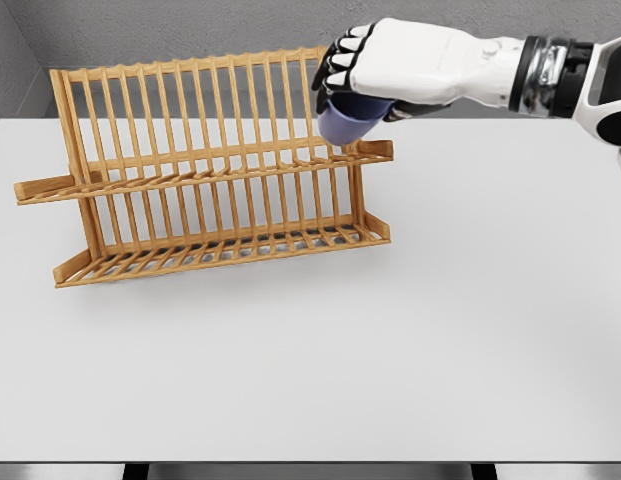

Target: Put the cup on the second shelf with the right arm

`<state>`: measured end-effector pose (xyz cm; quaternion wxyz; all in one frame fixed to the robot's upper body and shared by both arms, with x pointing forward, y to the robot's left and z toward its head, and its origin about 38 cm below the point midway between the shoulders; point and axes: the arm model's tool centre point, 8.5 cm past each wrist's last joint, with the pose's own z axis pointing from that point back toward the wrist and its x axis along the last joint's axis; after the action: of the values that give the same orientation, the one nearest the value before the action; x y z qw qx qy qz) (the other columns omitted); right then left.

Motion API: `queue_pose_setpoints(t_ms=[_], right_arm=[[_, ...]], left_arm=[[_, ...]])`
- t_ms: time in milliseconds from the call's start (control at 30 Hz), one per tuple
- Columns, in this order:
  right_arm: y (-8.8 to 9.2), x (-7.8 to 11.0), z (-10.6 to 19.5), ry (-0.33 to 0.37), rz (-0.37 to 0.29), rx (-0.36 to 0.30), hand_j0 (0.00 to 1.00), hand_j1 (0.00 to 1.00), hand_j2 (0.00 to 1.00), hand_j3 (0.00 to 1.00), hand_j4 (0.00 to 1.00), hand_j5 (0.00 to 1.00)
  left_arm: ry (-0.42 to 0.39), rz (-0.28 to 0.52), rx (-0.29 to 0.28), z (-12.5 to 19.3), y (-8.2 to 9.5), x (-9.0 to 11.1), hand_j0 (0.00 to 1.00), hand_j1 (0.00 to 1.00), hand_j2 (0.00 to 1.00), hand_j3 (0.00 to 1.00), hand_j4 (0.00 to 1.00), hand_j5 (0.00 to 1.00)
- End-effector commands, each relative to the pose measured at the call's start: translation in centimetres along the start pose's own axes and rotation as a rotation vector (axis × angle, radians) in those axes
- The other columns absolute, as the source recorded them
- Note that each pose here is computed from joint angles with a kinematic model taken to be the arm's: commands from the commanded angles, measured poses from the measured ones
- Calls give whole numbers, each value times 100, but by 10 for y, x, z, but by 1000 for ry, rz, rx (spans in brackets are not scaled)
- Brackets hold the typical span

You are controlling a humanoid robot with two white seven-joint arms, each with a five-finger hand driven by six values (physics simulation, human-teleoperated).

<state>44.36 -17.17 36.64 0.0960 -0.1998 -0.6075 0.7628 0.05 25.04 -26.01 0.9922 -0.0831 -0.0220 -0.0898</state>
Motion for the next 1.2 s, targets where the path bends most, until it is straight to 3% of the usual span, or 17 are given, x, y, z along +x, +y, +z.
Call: queue_pose_setpoints(t_ms=[0,133,433,467,500,533,867,1033,1100,1167], right_arm=[[4,2,-3,-10,-8,9,64,64,64,64,64,64],[17,6,-5,-20,-30,27,65,65,65,65,65,65],[24,4,-1,-10,-39,41,66,66,66,66,66,66],[24,4,-1,-9,-40,41,70,70,70,70,70,70],[23,4,-1,-8,-39,40,81,81,81,81,81,81],[24,4,0,-8,-38,41,100,100,100,100,100,100],[24,1,8,3,-28,49,100,100,100,100,100,100],[9,-24,76,156,2,4,100,100,100,100,100,100],[7,-37,117,258,-6,-37,100,100,100,100,100,100],[-3,-42,159,329,18,-137,100,100,100,100,100,100]], left_arm=[[0,0,0,0,0,0,100,100,100,100,100,100],[0,0,0,0,0,0,100,100,100,100,100,100],[0,0,0,0,0,0,100,100,100,100,100,100],[0,0,0,0,0,0,100,100,100,100,100,100],[0,0,0,0,0,0,100,100,100,100,100,100],[0,0,0,0,0,0,100,100,100,100,100,100],[0,0,0,0,0,0,100,100,100,100,100,100],[0,0,0,0,0,0,100,100,100,100,100,100],[0,0,0,0,0,0,100,100,100,100,100,100],[0,0,0,0,0,0,100,100,100,100,100,100]])
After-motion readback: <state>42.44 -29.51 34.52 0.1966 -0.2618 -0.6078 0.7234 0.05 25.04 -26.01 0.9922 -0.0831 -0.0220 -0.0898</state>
